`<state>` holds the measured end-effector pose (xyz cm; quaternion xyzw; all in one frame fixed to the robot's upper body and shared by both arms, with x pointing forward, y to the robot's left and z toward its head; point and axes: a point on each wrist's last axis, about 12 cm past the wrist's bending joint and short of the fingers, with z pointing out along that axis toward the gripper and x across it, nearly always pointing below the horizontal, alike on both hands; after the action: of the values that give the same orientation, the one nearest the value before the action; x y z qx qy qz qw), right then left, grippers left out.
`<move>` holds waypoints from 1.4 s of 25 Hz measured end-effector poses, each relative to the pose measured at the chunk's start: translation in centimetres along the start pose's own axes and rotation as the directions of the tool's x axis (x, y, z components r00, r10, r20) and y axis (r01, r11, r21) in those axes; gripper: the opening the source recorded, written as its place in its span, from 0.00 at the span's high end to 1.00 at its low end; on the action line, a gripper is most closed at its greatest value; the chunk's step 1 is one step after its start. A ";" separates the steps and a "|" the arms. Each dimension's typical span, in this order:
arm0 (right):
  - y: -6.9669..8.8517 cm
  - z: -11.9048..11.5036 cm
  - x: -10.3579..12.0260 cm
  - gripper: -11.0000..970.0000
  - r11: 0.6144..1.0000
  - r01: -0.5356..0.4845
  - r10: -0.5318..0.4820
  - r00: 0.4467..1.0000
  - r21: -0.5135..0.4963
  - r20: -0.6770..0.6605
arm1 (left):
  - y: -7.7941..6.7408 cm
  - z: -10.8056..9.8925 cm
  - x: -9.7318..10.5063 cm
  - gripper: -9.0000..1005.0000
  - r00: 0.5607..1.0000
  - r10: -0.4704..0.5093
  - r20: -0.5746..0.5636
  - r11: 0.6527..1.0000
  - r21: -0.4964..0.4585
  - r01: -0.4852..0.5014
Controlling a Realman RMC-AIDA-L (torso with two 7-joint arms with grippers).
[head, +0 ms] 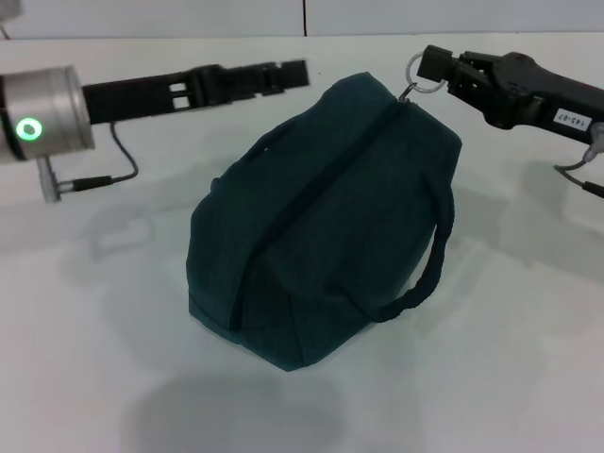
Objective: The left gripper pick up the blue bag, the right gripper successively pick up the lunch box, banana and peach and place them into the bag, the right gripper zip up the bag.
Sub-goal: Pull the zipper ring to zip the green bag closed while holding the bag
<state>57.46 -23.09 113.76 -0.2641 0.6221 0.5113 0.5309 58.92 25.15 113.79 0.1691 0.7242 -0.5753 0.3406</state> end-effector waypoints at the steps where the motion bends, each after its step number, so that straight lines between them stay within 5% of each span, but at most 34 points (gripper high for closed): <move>1: 0.0 0.0 0.0 0.98 1.000 0.002 -0.002 1.000 -0.001 0.000 | -0.1 0.4 -0.3 0.13 1.000 -0.007 -0.027 1.000 -0.001 0.007; 7: 0.1 -0.1 0.1 0.98 1.000 0.006 -0.006 1.000 -0.006 0.004 | -0.9 2.6 -0.4 0.13 0.989 -0.009 -0.150 1.000 0.006 0.010; 21: 0.3 -0.1 0.1 0.98 1.000 0.008 -0.008 1.000 -0.021 0.005 | -0.5 3.1 0.2 0.14 0.987 -0.063 -0.145 0.998 -0.032 0.059; 24: 0.3 -0.1 0.1 0.98 1.000 0.007 -0.007 1.000 -0.022 0.005 | -0.5 3.1 0.3 0.33 0.987 -0.079 -0.138 0.997 -0.032 0.075; 35: 0.1 -1.0 0.6 0.98 1.000 -0.031 0.031 0.999 -0.005 0.030 | -0.6 3.6 0.8 0.76 0.986 -0.083 -0.143 0.997 -0.015 0.082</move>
<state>56.77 -23.82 113.15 -0.2478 0.6169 0.5246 0.5318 58.98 21.43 113.29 0.1783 0.7560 -0.5718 0.2642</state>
